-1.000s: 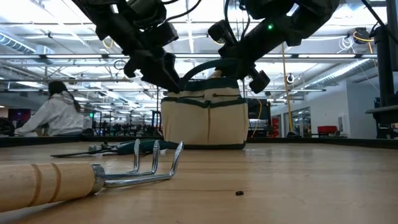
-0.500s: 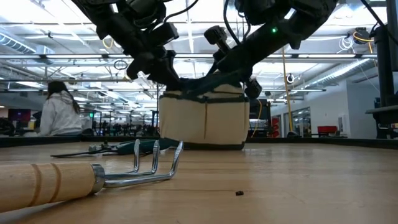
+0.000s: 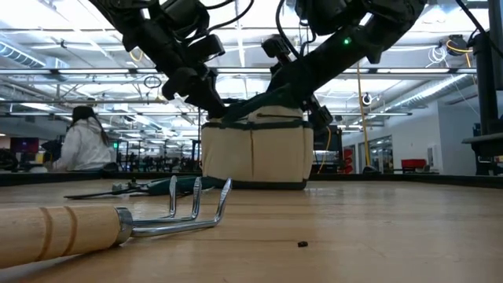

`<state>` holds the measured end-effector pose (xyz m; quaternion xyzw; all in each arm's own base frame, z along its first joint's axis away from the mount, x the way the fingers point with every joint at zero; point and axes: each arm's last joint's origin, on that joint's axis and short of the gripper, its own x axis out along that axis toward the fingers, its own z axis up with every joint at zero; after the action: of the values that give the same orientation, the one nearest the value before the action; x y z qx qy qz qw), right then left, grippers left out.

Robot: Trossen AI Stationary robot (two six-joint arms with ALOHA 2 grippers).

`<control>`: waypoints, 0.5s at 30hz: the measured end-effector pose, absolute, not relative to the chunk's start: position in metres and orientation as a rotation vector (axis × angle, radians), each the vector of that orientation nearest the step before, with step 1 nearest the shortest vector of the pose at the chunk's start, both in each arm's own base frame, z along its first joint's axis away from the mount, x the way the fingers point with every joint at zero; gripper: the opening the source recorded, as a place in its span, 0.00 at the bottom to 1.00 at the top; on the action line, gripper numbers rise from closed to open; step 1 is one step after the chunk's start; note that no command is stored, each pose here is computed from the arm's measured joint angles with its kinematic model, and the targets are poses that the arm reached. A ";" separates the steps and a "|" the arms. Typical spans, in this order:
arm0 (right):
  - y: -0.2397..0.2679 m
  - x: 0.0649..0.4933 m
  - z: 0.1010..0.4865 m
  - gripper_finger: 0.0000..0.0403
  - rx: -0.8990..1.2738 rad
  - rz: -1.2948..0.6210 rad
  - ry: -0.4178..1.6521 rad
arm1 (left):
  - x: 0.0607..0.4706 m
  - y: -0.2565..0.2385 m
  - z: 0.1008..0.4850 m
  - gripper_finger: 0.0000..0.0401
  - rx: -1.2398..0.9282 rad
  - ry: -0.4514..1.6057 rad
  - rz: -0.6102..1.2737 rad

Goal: Pick & Place Garden tools in Gardening bag
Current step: Put the top hand rake into the gardening bag

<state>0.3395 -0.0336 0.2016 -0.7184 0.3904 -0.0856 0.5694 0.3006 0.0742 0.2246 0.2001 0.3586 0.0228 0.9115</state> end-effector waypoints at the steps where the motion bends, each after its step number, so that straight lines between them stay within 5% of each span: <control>1: -0.033 0.339 0.201 0.34 -1.670 -0.209 0.922 | 0.300 0.075 0.225 0.02 0.407 0.740 0.051; 15: -0.026 0.285 0.211 0.38 -1.464 -0.435 0.918 | 0.297 0.082 0.224 0.01 0.353 0.759 0.086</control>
<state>0.2854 -0.0265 0.2109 -0.6388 0.4005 -0.1897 0.6289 0.2973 0.0823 0.2239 0.1713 0.3682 0.0418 0.9129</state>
